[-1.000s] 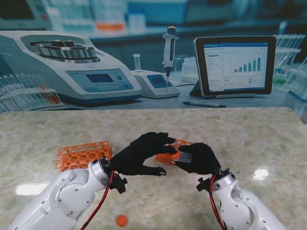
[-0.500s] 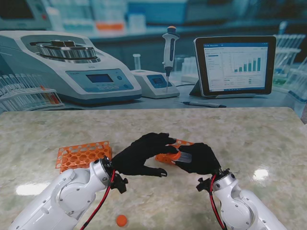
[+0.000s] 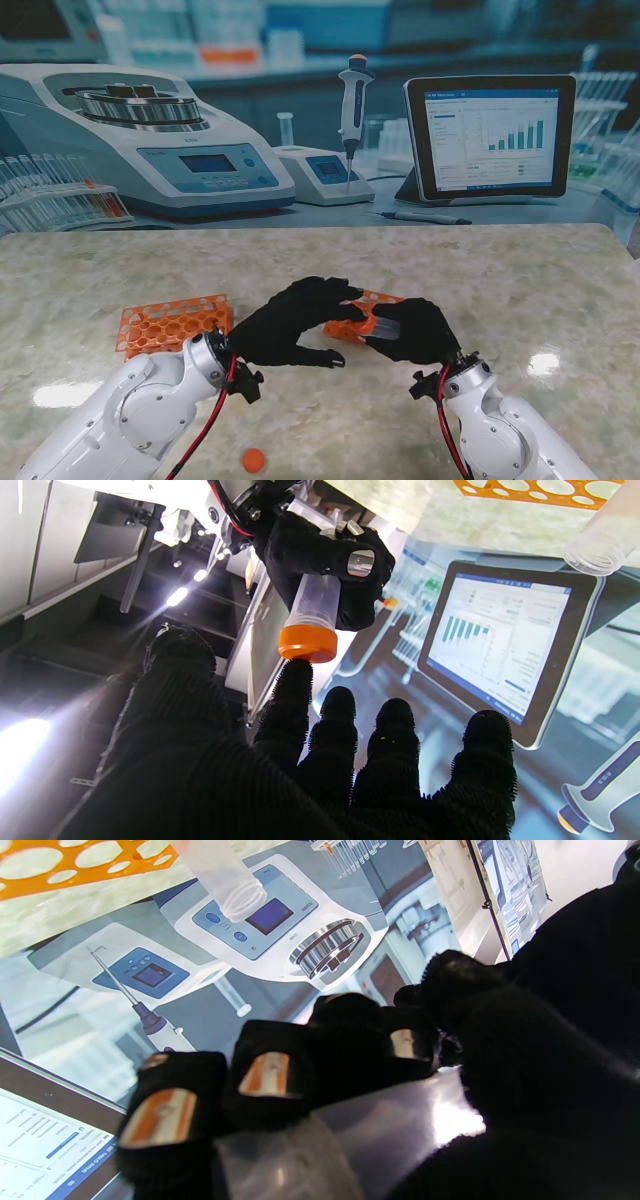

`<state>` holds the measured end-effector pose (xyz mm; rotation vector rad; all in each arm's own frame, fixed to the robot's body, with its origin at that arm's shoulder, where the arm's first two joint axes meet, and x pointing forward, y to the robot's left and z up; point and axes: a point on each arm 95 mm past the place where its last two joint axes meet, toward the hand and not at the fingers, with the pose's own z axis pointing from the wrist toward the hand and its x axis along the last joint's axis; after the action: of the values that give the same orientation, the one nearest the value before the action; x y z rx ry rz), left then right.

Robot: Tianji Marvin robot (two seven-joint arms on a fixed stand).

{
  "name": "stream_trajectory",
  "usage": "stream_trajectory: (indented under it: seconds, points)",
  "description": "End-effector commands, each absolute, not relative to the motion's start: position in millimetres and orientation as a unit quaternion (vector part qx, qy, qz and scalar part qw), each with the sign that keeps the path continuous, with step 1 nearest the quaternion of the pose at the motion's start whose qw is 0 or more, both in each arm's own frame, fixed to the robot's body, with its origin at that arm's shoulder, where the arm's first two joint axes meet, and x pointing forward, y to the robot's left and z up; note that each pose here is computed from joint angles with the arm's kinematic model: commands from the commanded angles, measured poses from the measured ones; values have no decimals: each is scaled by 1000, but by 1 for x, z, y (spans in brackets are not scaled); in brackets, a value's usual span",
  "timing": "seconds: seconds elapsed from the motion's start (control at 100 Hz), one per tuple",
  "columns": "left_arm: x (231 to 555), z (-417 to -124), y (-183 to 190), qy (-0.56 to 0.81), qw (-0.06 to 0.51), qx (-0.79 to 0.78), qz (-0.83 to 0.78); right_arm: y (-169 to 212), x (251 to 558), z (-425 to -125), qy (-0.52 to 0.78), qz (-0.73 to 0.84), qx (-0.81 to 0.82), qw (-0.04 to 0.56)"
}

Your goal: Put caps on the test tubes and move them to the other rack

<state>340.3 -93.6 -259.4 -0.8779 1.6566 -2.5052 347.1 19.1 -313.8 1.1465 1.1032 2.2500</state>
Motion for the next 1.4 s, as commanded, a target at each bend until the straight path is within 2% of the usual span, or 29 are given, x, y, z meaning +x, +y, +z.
stream_trajectory:
  seconds: [0.0, 1.39]
  points:
    - [339, -260, -94, 532, 6, -280, -799, 21, 346, -315, 390, 802, 411, 190]
    - [339, -261, -92, 527, 4, -284, -801, 20, 346, -315, 381, 805, 409, 197]
